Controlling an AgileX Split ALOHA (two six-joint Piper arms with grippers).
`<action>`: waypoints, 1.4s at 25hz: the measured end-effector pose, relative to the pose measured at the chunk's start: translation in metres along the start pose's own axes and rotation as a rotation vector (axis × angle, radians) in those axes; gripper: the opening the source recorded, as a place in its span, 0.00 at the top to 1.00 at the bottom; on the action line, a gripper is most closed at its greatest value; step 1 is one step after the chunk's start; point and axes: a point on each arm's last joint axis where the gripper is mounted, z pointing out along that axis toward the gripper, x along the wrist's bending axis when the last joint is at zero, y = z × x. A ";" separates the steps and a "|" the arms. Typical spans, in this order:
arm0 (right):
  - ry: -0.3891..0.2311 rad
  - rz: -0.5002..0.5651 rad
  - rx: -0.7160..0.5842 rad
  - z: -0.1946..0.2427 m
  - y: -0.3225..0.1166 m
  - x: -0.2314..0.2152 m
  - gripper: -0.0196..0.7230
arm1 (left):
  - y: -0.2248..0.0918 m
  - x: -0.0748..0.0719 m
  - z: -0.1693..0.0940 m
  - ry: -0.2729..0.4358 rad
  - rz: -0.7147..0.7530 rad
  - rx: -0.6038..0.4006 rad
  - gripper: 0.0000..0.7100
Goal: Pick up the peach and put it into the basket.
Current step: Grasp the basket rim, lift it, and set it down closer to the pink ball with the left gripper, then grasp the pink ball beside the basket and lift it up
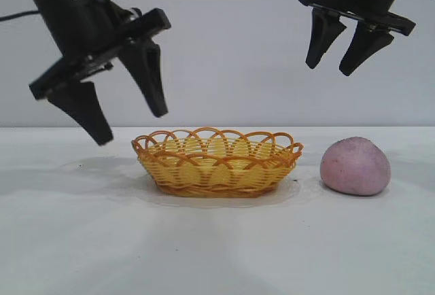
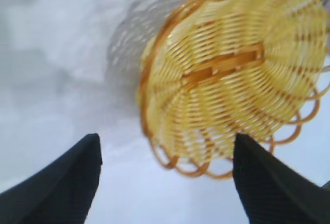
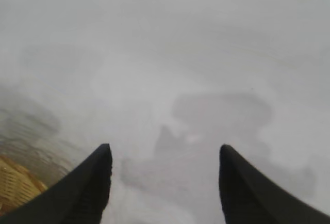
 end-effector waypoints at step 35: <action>0.010 0.000 0.024 0.000 -0.002 0.001 0.44 | -0.003 0.103 -0.104 0.425 -0.117 -0.014 0.35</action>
